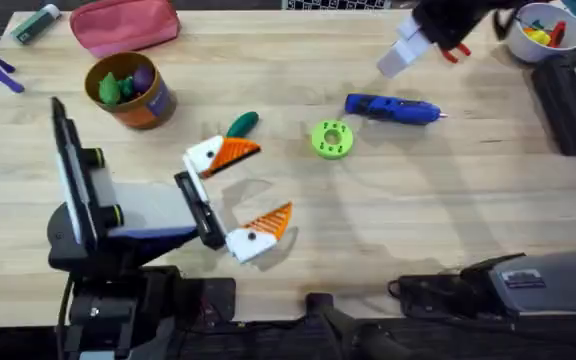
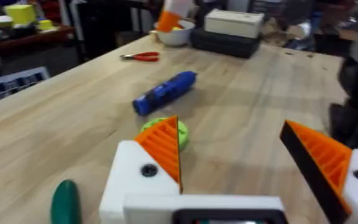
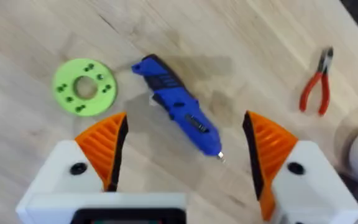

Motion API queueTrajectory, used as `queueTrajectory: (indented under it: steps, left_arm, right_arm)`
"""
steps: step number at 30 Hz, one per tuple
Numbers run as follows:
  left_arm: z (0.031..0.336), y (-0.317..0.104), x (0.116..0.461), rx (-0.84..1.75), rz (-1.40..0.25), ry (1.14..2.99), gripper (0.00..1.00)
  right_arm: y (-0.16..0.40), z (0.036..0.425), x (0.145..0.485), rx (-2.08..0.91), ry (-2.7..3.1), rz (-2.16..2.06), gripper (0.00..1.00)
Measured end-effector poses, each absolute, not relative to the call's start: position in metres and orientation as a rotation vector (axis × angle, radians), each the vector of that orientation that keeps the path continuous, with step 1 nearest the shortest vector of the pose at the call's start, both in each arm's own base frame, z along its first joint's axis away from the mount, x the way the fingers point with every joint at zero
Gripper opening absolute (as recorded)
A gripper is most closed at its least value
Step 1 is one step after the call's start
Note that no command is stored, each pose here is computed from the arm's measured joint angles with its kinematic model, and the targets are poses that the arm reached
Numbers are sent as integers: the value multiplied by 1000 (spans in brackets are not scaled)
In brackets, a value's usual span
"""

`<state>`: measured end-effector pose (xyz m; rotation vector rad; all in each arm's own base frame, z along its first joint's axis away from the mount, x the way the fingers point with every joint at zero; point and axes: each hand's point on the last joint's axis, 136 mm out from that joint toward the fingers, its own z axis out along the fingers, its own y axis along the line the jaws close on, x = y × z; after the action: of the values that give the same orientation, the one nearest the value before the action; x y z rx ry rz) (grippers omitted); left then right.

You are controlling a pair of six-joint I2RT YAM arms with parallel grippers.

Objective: Pick up the gripper from the table and insert it into the empty holder that is missing its gripper. Then pick up a screw, insert it into the mounting hole, and use the screwdriver to tighten it. Finally, clean up the table by picking up the vegetable and placing it into the bucket.

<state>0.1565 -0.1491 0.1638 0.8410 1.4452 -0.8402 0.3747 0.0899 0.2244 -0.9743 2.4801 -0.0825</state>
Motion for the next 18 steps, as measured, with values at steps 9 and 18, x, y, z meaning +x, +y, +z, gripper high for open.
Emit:
queueTrajectory:
  steps: [9,18]
  left_arm:
    - [195,-124,183,610,-684,1550,995]
    - [239,-99,194,553,-491,1793,997]
  right_arm:
    - [89,286,341,-681,2408,27,994]
    - [98,351,282,-625,2211,194,994]
